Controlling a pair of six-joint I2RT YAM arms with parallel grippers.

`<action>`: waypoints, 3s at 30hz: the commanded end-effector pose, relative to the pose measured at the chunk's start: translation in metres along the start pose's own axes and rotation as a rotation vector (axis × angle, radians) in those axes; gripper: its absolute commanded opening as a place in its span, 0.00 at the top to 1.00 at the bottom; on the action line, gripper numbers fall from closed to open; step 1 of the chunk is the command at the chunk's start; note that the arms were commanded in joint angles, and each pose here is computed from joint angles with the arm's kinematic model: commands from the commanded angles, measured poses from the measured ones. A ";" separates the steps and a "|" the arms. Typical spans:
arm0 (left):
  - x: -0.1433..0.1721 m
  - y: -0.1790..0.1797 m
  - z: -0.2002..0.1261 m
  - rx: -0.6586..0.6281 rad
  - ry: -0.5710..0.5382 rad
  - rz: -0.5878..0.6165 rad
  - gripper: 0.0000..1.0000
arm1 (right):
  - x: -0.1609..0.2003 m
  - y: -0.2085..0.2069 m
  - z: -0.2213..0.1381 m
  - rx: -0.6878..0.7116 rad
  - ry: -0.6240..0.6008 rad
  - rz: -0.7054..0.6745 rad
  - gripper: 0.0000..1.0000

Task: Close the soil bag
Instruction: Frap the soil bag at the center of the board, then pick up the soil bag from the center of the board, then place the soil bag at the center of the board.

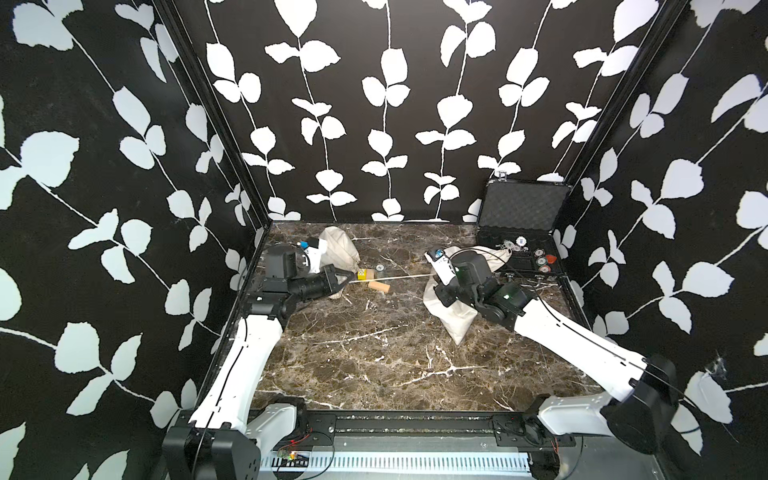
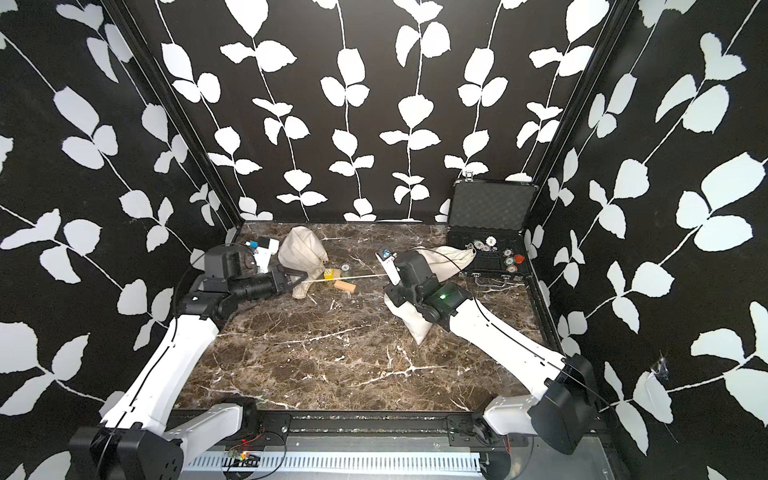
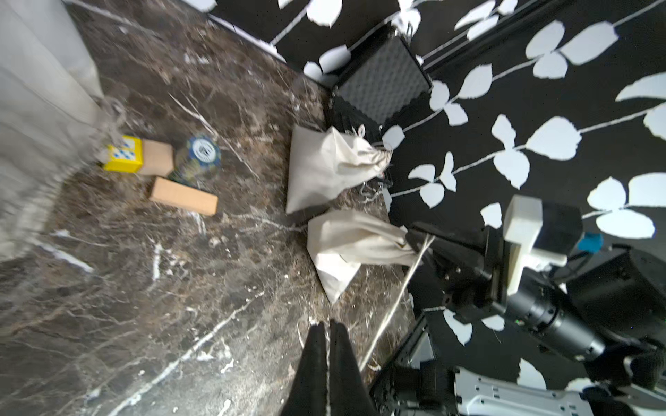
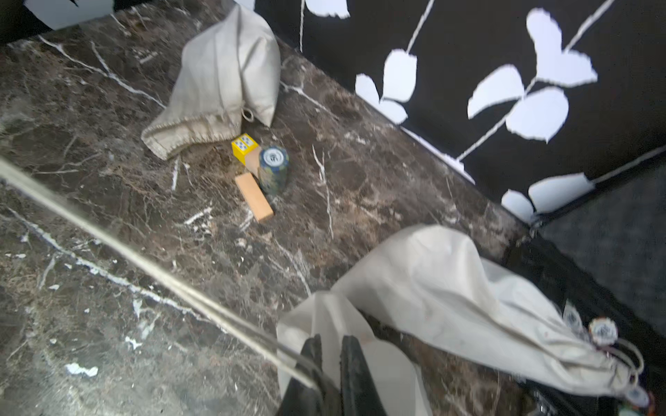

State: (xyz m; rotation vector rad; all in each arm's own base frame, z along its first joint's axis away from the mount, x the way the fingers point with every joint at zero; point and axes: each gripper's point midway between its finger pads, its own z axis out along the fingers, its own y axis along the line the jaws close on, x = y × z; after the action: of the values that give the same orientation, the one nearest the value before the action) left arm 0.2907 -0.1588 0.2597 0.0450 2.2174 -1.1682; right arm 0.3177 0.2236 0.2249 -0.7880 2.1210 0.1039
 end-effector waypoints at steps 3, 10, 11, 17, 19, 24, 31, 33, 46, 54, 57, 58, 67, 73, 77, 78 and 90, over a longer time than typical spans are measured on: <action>0.013 0.087 0.026 -0.351 -0.103 -0.027 1.00 | 0.144 -0.174 -0.095 0.851 0.497 0.128 0.98; 0.056 0.107 0.101 -0.450 0.031 0.055 0.91 | 0.153 -0.152 -0.042 0.663 0.445 0.199 0.93; 0.052 0.110 0.103 -0.477 0.036 0.062 0.79 | 0.154 -0.149 -0.037 0.645 0.445 0.200 0.91; 0.001 0.115 0.057 -0.710 -0.059 0.203 0.38 | 0.135 -0.150 -0.050 0.626 0.325 0.178 0.64; -0.017 0.130 0.035 -0.784 -0.096 0.165 0.28 | 0.125 -0.152 -0.060 0.629 0.261 0.192 0.51; -0.058 0.181 0.007 -0.968 -0.168 0.074 0.07 | 0.109 -0.151 -0.073 0.620 0.126 0.255 0.26; -0.101 0.212 0.064 -0.958 -0.103 0.052 0.01 | 0.100 -0.143 -0.073 0.563 0.038 0.289 0.05; -0.102 0.222 0.087 -0.929 -0.062 0.031 0.01 | 0.102 -0.140 -0.071 0.550 0.041 0.290 0.03; -0.050 0.274 0.125 -0.883 0.097 -0.083 0.48 | 0.091 -0.120 -0.052 0.403 0.007 0.268 0.01; -0.040 0.230 0.071 -0.809 0.078 0.044 1.00 | 0.064 -0.086 -0.033 0.227 -0.073 0.224 0.04; -0.040 0.194 0.056 -0.709 0.026 0.107 1.00 | 0.050 -0.064 -0.024 0.137 -0.082 0.155 0.04; -0.041 0.183 0.049 -0.689 0.004 0.128 1.00 | 0.044 -0.056 -0.022 0.111 -0.084 0.127 0.04; -0.103 0.054 -0.028 -0.563 -0.209 0.409 1.00 | 0.014 -0.013 -0.014 0.005 -0.132 0.013 0.04; -0.064 -0.042 0.006 -0.214 -0.103 0.587 1.00 | 0.009 0.005 -0.026 -0.070 -0.196 0.003 0.03; -0.016 -0.076 0.046 -0.071 0.035 0.676 1.00 | 0.000 0.014 -0.041 -0.130 -0.259 0.006 0.03; -0.006 -0.081 0.058 -0.035 0.066 0.688 1.00 | -0.001 0.016 -0.043 -0.139 -0.269 0.008 0.03; 0.024 -0.072 0.189 0.090 0.127 0.680 1.00 | 0.018 0.029 -0.031 -0.202 -0.207 0.010 0.15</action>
State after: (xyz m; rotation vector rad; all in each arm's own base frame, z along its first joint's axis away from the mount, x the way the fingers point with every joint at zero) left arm 0.3178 -0.3367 0.1720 0.9134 2.2201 -0.8548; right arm 0.2737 0.2200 0.2358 -0.8259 1.9225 0.3593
